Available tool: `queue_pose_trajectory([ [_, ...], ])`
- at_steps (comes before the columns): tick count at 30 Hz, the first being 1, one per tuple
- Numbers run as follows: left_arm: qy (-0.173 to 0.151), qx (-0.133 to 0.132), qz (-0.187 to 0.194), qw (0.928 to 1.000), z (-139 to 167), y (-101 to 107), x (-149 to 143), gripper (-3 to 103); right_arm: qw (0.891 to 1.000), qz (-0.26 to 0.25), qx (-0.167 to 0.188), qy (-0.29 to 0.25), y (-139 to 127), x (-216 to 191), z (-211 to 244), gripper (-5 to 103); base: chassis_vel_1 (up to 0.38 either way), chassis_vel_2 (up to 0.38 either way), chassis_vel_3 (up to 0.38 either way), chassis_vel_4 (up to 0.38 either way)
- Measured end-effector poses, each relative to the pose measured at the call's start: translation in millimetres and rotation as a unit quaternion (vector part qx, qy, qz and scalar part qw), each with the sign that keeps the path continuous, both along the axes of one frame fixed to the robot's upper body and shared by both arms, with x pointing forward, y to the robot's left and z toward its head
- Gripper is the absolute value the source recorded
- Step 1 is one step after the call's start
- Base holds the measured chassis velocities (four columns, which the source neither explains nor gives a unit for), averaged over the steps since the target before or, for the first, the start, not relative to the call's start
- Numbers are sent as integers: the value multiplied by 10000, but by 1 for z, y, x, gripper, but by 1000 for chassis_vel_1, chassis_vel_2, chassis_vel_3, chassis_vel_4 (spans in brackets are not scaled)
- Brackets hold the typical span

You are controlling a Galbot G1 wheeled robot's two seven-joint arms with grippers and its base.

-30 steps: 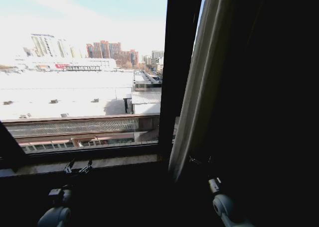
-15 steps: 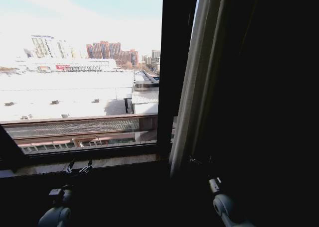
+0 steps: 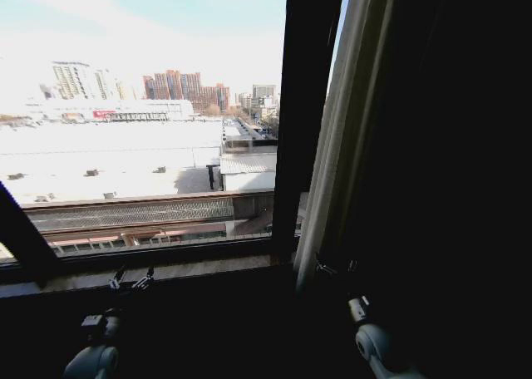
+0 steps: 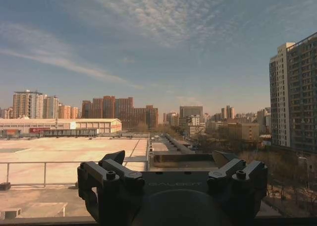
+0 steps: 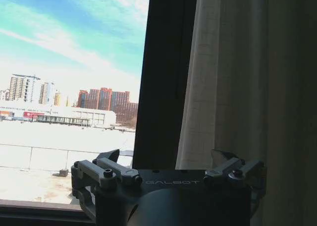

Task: Open the curtains by pulling them apart, changing their state from closed to fully open.

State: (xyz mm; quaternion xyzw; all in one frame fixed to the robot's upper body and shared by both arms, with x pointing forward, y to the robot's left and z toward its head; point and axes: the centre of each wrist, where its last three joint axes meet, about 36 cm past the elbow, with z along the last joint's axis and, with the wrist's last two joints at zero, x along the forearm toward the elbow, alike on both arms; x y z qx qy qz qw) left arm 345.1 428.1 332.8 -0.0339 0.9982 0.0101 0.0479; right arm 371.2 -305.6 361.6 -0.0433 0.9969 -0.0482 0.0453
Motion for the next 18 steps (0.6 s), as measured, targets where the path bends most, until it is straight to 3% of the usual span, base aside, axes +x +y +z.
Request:
queue_pose_trajectory([
  [18, 0, 0, 0, 10000, 0, 0, 0, 99, 10000, 1, 1, 2, 0, 0, 0, 100, 359, 322, -364, -321],
])
